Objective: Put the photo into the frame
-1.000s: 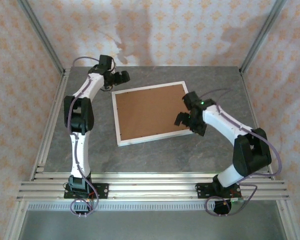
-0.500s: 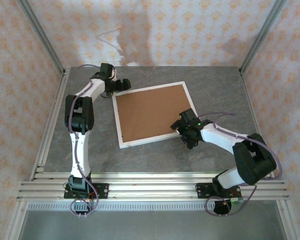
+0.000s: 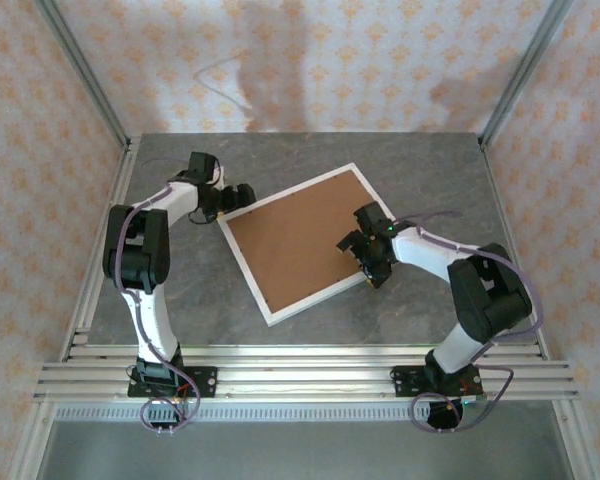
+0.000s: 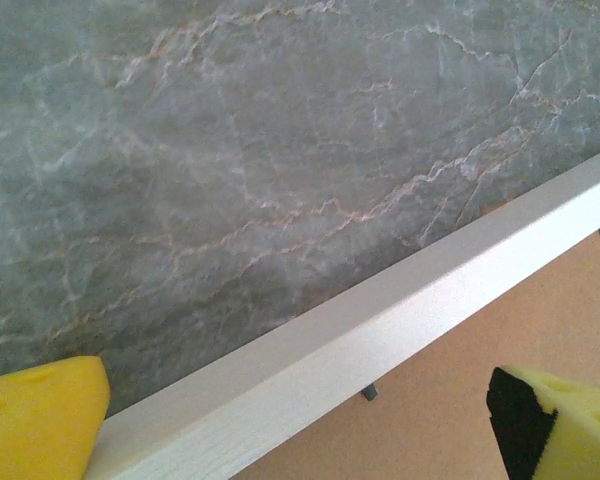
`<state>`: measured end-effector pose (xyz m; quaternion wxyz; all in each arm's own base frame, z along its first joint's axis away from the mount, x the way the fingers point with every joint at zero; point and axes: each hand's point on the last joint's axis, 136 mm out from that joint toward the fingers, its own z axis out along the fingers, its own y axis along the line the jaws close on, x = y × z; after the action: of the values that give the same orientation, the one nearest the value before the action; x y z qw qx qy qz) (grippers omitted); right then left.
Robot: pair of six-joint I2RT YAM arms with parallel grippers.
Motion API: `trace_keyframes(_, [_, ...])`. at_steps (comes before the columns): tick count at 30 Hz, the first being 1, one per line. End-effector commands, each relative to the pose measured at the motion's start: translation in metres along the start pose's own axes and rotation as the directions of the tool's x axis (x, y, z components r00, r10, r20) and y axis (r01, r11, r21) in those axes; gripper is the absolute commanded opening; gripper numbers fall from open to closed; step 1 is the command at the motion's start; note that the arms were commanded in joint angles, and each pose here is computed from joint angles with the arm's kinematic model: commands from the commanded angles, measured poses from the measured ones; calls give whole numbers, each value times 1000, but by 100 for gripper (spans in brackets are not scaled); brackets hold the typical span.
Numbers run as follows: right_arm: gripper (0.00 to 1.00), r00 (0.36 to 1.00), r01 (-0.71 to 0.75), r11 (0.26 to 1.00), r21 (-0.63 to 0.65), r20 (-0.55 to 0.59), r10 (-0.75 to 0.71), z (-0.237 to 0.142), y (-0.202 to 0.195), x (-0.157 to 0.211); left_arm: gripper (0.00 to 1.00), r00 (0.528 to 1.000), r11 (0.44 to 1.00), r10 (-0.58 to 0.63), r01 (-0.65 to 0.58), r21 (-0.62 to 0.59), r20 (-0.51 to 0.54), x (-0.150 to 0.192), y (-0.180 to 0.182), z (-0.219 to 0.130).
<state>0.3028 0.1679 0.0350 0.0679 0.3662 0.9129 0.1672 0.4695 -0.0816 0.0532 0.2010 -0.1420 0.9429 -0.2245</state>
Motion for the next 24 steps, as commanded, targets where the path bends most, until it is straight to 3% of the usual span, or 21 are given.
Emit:
trace_keyframes(1, [99, 969, 148, 963, -223, 226, -97, -22, 79, -62, 97, 985, 996, -45, 57, 69, -166, 62, -27, 1])
trace_keyframes(15, [99, 931, 275, 961, 38, 241, -276, -27, 54, -106, 97, 965, 983, -123, 150, 104, -232, 149, -55, -30])
trace_keyframes(19, [99, 858, 402, 896, 190, 263, -441, -55, 46, -121, 97, 976, 979, -150, 170, 116, -159, 147, -53, -46])
trace_keyframes(21, [99, 804, 523, 840, 145, 242, -543, -70, 65, -112, 99, 982, 983, -147, 158, 96, -117, 139, -49, -53])
trace_keyframes(24, [99, 665, 727, 684, 60, 186, -723, -93, 100, -73, 100, 980, 977, -188, 194, 87, -70, 118, -39, -58])
